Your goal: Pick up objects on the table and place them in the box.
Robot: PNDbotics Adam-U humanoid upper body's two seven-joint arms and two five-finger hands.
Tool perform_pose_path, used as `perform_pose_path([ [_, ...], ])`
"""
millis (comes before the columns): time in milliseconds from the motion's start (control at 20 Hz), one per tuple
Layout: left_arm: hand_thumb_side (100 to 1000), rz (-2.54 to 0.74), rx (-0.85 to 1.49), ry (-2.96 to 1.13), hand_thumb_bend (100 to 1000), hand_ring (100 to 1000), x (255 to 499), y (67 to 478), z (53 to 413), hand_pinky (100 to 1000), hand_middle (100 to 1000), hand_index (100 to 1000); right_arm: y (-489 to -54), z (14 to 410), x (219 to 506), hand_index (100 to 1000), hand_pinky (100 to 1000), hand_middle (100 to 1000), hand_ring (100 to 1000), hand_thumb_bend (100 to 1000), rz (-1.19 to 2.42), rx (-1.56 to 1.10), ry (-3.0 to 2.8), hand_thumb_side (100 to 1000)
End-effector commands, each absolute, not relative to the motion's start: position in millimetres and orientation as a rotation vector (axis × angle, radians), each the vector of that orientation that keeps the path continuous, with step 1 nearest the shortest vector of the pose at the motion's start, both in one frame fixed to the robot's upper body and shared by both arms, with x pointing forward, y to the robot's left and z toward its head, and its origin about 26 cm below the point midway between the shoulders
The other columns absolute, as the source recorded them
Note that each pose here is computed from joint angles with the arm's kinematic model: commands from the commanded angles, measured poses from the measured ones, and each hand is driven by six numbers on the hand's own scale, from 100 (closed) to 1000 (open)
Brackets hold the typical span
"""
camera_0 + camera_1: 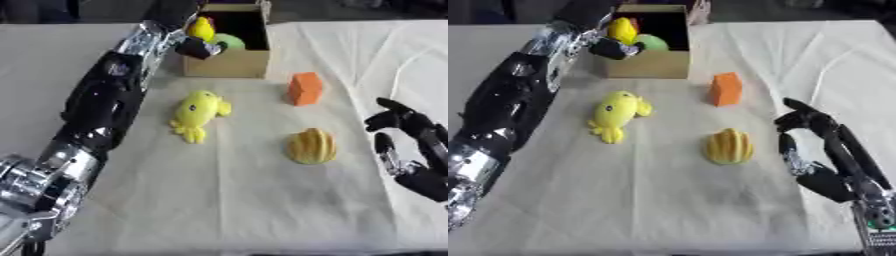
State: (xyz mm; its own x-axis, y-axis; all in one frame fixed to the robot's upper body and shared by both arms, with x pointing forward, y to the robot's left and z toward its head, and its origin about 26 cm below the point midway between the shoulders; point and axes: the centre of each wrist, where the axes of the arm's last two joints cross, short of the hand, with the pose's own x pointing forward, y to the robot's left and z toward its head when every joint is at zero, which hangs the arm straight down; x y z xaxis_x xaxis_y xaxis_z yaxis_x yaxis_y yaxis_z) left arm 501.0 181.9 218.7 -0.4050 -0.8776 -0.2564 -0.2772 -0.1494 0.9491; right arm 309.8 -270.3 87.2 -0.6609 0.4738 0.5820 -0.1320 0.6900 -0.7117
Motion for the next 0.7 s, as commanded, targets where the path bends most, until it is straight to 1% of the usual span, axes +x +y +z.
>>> perform_pose_path([
  [50,264,-1.756,1.262,-1.721,351,797,494,194,262,838,850,920,-274,94,310,956,777,678,682,100,0.972,-0.287,-2.108,636],
  [100,274,-1.879,1.181,-1.715,352,792,492,200,268,837,840,912,-275,94,310,956,777,678,683,100,0.972,-0.292,-2.107,635],
  [150,299,-1.986,1.114,-1.691,385,787,488,206,275,835,827,905,-276,94,310,956,777,678,683,100,0.972,-0.296,-2.106,634],
  [250,357,-2.207,1.019,-1.588,489,798,480,215,285,834,847,910,-278,95,310,956,777,678,683,100,0.975,-0.304,-2.103,631],
  [350,376,-2.405,0.934,-1.419,530,805,473,216,281,836,863,919,-279,95,310,957,777,679,683,100,0.979,-0.31,-2.101,630],
  [400,385,-2.483,0.885,-1.333,551,808,471,215,273,837,868,922,-279,96,310,956,777,678,683,100,0.981,-0.311,-2.102,630],
  [450,395,-2.536,0.852,-1.269,590,817,470,213,267,842,882,928,-279,96,310,956,777,678,682,100,0.981,-0.311,-2.103,630],
  [600,385,-2.597,0.788,-1.165,589,830,468,205,244,853,905,938,-277,96,311,957,777,679,683,100,0.981,-0.306,-2.108,629],
  [700,366,-2.584,0.759,-1.175,562,840,470,199,231,860,917,943,-277,96,311,957,777,679,683,100,0.978,-0.303,-2.108,628],
])
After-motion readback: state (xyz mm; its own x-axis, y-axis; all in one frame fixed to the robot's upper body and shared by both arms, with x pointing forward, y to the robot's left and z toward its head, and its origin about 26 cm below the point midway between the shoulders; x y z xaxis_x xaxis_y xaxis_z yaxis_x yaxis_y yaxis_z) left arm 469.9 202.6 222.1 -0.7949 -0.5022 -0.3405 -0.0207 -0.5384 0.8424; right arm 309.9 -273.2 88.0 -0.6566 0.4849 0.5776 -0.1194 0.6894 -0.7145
